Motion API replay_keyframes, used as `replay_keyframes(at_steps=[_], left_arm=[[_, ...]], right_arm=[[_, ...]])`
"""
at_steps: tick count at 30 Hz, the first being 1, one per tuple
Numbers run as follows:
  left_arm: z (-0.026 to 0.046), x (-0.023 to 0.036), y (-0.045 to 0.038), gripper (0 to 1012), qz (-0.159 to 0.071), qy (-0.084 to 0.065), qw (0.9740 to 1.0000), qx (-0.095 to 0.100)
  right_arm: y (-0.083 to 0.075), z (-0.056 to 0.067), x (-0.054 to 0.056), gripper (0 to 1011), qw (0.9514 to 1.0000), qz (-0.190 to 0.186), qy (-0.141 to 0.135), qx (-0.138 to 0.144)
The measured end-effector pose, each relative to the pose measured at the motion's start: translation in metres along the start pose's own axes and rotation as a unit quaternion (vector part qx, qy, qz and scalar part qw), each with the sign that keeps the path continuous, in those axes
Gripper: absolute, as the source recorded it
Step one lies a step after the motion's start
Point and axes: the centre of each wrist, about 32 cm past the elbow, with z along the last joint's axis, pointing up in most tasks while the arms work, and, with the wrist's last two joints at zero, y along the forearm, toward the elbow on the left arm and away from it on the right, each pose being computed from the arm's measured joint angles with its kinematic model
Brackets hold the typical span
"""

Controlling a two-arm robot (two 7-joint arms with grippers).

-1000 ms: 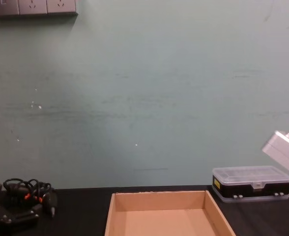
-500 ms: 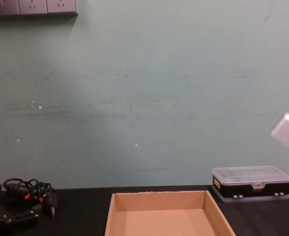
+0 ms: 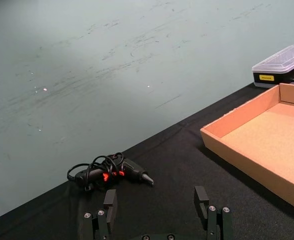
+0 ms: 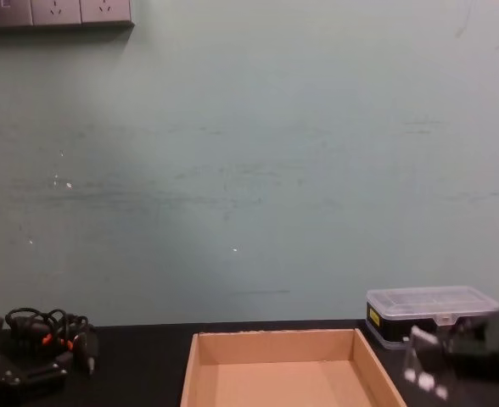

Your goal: Use one hand to pick up the angle iron from the table and place it into the box.

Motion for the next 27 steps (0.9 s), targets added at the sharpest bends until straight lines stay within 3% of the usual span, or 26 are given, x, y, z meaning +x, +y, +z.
replay_keyframes(at_steps=[8, 11, 17, 27], left_arm=[[0.0, 0.0, 0.0, 1012, 0.0, 0.0, 1.0, 0.0], [0.0, 0.0, 0.0, 1011, 0.0, 0.0, 1.0, 0.0], [0.0, 0.0, 0.0, 1011, 0.0, 0.0, 1.0, 0.0], [0.0, 0.0, 0.0, 1011, 0.0, 0.0, 1.0, 0.0]], right_arm=[[0.023, 0.006, 0.025, 86, 0.9992, -0.015, -0.029, 0.023], [0.046, 0.003, 0.04, 86, 0.9992, -0.015, -0.027, 0.027], [0.08, -0.006, 0.058, 86, 0.9997, -0.011, -0.009, 0.022], [0.116, -0.018, 0.07, 86, 0.9999, 0.006, 0.008, 0.007]])
